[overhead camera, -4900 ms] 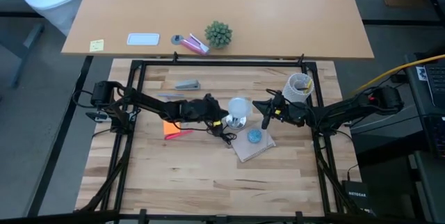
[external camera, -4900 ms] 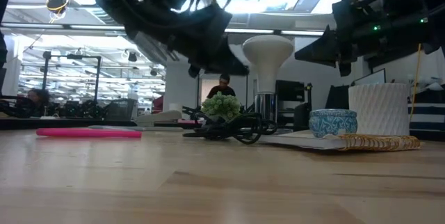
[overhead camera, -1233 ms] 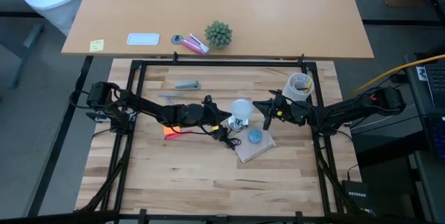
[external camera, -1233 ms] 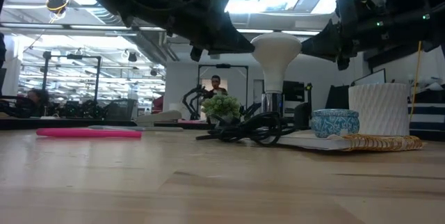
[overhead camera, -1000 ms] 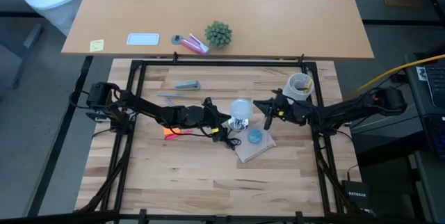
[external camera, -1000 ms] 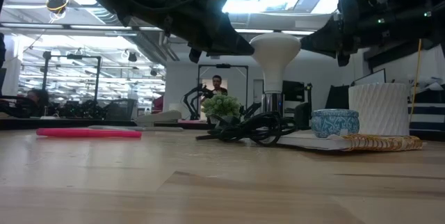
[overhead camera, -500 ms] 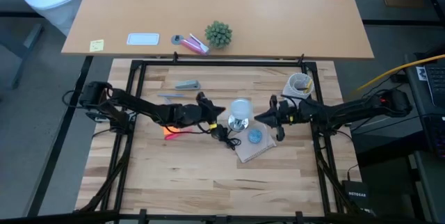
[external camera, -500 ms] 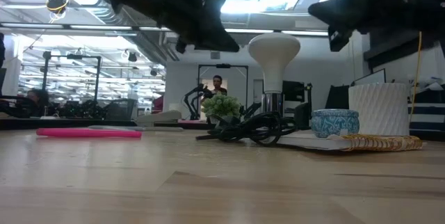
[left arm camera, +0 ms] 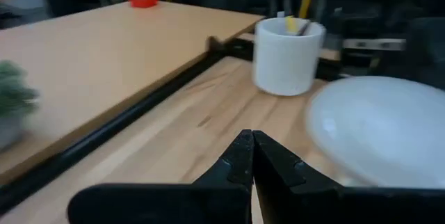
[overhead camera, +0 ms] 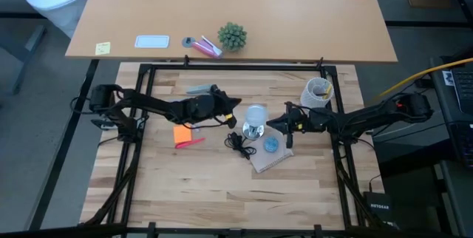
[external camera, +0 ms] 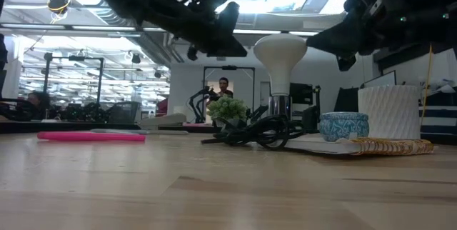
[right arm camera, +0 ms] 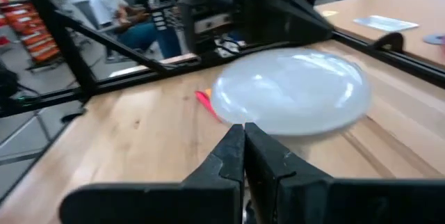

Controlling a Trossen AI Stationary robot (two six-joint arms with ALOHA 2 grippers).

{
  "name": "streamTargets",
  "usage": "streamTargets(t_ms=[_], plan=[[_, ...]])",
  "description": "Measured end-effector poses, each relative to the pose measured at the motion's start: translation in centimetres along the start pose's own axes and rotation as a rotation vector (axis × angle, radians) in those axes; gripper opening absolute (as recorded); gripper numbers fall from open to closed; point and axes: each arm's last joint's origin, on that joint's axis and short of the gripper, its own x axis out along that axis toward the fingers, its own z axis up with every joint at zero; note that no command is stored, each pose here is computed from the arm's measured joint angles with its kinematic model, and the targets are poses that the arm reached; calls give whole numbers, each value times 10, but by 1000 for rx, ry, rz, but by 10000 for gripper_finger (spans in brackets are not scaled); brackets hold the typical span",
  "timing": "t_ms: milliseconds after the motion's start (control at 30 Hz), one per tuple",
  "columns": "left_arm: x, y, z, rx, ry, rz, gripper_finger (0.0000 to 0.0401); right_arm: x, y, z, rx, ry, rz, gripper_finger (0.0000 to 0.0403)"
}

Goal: Screw lightbulb
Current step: Remove the lightbulb from the lamp

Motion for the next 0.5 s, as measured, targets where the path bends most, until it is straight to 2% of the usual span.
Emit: streamTargets(t_ms=[200, 500], plan=[[11, -2, -10, -10, -9, -51, 0, 0, -1, 0, 1, -4, -26, 11], [7, -12, -11, -8, -14, -128, 0, 0, -3, 0, 3, -14, -85, 11]])
